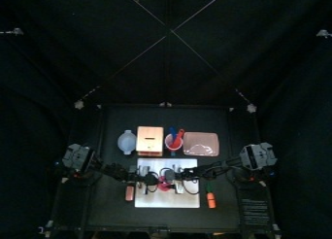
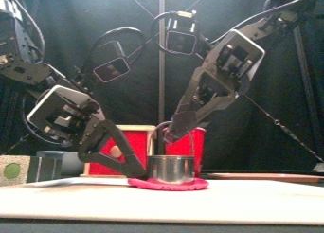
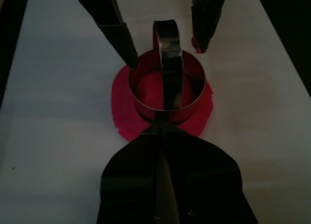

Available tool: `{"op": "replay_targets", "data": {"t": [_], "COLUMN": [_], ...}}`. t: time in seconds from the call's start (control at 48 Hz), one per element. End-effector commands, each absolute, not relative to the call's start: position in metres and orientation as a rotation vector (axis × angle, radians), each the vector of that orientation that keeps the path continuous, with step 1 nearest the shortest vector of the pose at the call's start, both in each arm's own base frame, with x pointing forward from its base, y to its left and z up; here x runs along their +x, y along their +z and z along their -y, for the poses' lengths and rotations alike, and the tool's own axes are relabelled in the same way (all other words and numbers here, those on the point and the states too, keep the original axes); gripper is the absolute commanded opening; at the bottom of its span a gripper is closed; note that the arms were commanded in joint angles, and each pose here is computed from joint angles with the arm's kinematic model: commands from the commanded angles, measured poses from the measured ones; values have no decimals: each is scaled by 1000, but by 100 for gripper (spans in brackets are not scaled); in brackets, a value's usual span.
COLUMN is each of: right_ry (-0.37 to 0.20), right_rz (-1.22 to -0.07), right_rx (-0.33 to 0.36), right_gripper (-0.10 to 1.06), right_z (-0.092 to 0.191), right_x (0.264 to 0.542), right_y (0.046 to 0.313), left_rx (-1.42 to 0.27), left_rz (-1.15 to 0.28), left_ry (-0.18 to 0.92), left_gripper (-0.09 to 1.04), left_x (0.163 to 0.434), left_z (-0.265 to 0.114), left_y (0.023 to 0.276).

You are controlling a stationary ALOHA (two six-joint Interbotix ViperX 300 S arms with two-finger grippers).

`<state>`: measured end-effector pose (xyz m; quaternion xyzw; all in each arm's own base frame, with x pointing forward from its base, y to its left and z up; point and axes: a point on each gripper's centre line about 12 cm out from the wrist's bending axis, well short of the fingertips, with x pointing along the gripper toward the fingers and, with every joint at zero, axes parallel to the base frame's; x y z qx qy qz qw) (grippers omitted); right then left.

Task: Get the cutter from the drawer then cut the dough then place the extra dough in the bowl
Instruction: Place the extra dough in the bowl

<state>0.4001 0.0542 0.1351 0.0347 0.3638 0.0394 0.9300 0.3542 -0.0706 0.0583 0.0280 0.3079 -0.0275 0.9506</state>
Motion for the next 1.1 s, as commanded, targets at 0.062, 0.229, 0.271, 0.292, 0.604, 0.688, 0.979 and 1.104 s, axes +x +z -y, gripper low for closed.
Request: {"op": "replay_targets", "data": {"t": [0.062, 0.229, 0.271, 0.292, 0.604, 0.688, 0.979, 1.104], "right_ry": [79, 83, 82, 82, 92, 95, 80, 73], "right_rz": [-702, -712, -711, -711, -666, -641, -533, -531], "right_rx": [71, 68, 69, 69, 56, 53, 31, 33], "right_gripper": [73, 62, 59, 57, 47, 47, 47, 47], "right_z": [-52, -53, -52, -52, -53, -52, -37, -32], "right_x": [408, 407, 407, 407, 409, 408, 390, 375], "right_y": [150, 149, 150, 150, 168, 179, 224, 228], "left_rx": [49, 44, 44, 44, 46, 45, 44, 39], "left_rz": [-628, -629, -629, -631, -643, -646, -650, -656], "left_ry": [-53, -47, -47, -47, -48, -47, -47, -41], "left_gripper": [50, 50, 50, 50, 50, 50, 50, 50], "left_x": [357, 357, 357, 356, 355, 355, 355, 354], "left_z": [71, 70, 70, 70, 70, 70, 70, 70], "left_y": [59, 59, 59, 59, 56, 55, 54, 53]}}
